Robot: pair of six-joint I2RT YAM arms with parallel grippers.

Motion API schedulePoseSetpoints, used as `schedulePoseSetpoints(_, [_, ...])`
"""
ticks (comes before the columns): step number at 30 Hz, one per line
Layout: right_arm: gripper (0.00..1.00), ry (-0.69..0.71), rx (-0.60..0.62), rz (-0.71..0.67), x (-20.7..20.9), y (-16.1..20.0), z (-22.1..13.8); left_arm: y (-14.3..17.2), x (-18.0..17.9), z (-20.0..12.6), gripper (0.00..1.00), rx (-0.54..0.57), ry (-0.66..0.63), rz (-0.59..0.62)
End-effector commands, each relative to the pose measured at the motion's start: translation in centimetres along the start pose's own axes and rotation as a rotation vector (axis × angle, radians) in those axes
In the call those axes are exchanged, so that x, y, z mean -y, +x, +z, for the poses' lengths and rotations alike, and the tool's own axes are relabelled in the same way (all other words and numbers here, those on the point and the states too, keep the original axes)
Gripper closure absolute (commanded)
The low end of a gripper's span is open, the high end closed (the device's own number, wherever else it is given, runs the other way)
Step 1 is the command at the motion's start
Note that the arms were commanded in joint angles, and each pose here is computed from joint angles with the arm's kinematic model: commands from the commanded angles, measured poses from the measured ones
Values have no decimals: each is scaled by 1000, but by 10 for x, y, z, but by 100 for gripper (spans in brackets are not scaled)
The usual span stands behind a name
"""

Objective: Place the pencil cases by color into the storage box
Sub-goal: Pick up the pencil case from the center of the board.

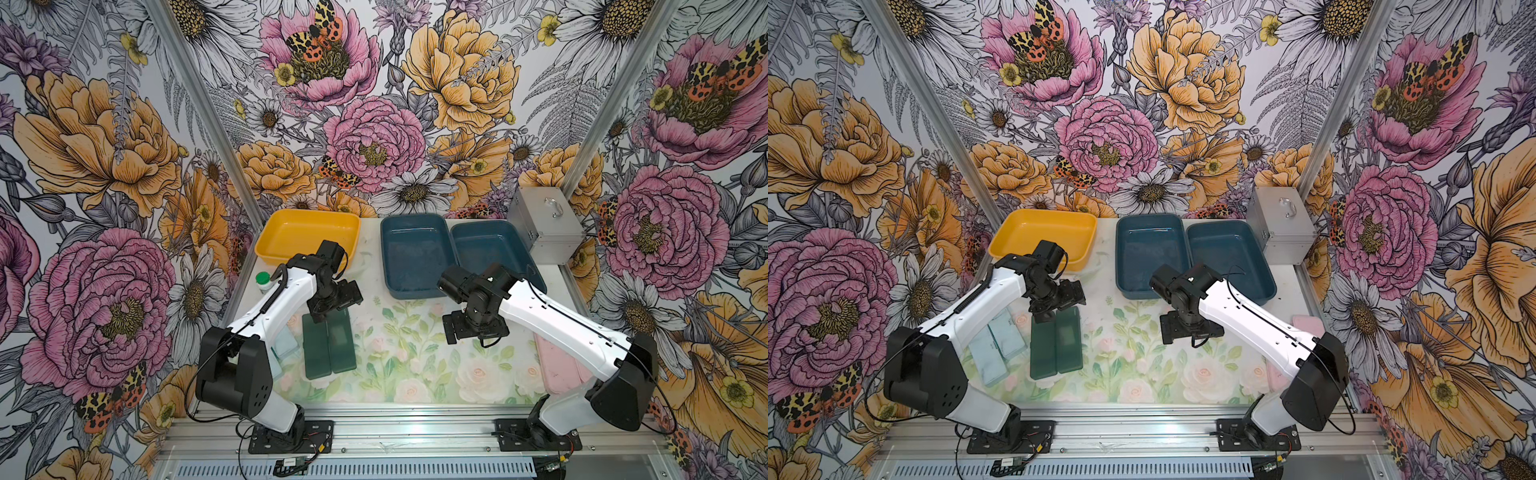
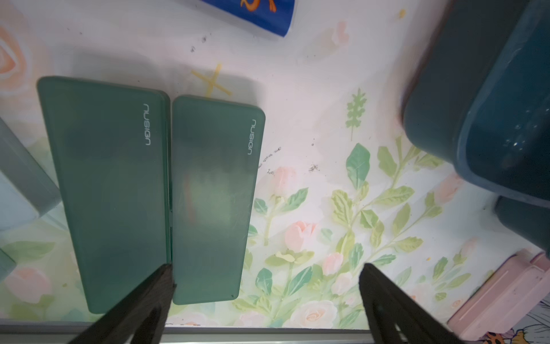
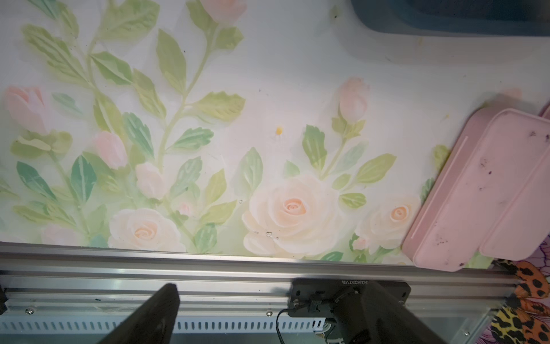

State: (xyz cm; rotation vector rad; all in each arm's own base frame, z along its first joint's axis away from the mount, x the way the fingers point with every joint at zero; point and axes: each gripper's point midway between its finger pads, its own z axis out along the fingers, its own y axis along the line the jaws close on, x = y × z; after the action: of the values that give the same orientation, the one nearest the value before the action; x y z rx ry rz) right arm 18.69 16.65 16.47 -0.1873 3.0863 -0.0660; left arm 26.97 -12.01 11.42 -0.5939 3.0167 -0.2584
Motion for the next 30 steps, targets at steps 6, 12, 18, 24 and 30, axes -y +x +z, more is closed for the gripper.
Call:
schedulePoseSetpoints(6, [1,-115,72,-70,-22,-7,-1,11,-10,23,1,63,-111,-17])
schedulePoseSetpoints(12, [1,-122,61,-99,-23,-4,9,9,-10,32,1,75,-102,10])
schedulePoseSetpoints(18, [1,-130,68,-115,-29,-10,14,16,-16,44,1,68,-77,19])
schedulePoseSetpoints(24, [1,-144,65,-118,-37,-16,17,27,-33,49,1,80,-77,13])
schedulePoseSetpoints(30, [1,-144,60,-122,-42,-22,21,34,-45,55,1,68,-70,17])
